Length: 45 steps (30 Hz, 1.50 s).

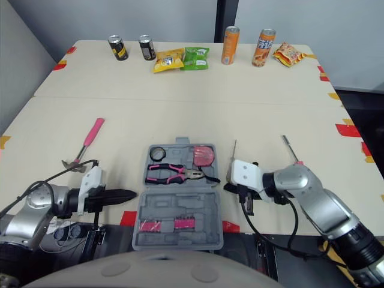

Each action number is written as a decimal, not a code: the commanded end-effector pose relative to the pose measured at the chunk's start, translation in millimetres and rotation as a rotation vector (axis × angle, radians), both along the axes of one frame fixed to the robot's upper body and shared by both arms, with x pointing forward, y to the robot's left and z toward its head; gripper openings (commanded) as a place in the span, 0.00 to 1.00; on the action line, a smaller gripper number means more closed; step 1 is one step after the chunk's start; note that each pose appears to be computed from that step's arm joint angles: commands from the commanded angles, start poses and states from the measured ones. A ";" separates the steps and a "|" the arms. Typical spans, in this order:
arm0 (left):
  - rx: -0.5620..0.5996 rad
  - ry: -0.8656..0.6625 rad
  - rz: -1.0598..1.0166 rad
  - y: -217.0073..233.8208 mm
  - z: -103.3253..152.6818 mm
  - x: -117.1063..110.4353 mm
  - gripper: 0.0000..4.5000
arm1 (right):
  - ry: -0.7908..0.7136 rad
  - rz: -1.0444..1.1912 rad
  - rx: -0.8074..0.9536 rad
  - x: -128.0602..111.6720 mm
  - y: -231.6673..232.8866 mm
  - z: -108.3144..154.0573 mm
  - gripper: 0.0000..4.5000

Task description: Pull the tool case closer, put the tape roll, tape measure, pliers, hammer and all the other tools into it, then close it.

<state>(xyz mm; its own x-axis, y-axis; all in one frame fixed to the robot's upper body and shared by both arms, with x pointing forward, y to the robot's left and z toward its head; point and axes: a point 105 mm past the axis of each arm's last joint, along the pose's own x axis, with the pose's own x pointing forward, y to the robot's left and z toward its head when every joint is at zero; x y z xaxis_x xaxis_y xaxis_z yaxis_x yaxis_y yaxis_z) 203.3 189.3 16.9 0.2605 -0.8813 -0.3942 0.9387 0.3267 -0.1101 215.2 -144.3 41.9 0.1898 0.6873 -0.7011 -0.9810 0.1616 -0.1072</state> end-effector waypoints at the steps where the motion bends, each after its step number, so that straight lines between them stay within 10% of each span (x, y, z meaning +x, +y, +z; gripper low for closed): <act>1: 0.011 -0.018 -0.004 -2.5 -3.5 2.5 0.00 | -0.008 0.025 -0.026 1.4 2.0 -1.0 0.01; 45: 0.020 -0.128 -0.008 -30.3 6.4 71.7 0.00 | -0.060 0.021 -0.004 60.6 39.3 3.0 0.01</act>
<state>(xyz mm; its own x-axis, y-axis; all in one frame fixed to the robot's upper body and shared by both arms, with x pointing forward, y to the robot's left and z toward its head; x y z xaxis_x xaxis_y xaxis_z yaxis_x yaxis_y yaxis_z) 270.9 170.7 20.7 0.3184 -0.8643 -0.3893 0.9369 0.3494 -0.0095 272.8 -115.7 41.3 0.2188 0.6680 -0.7112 -0.9755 0.1670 -0.1432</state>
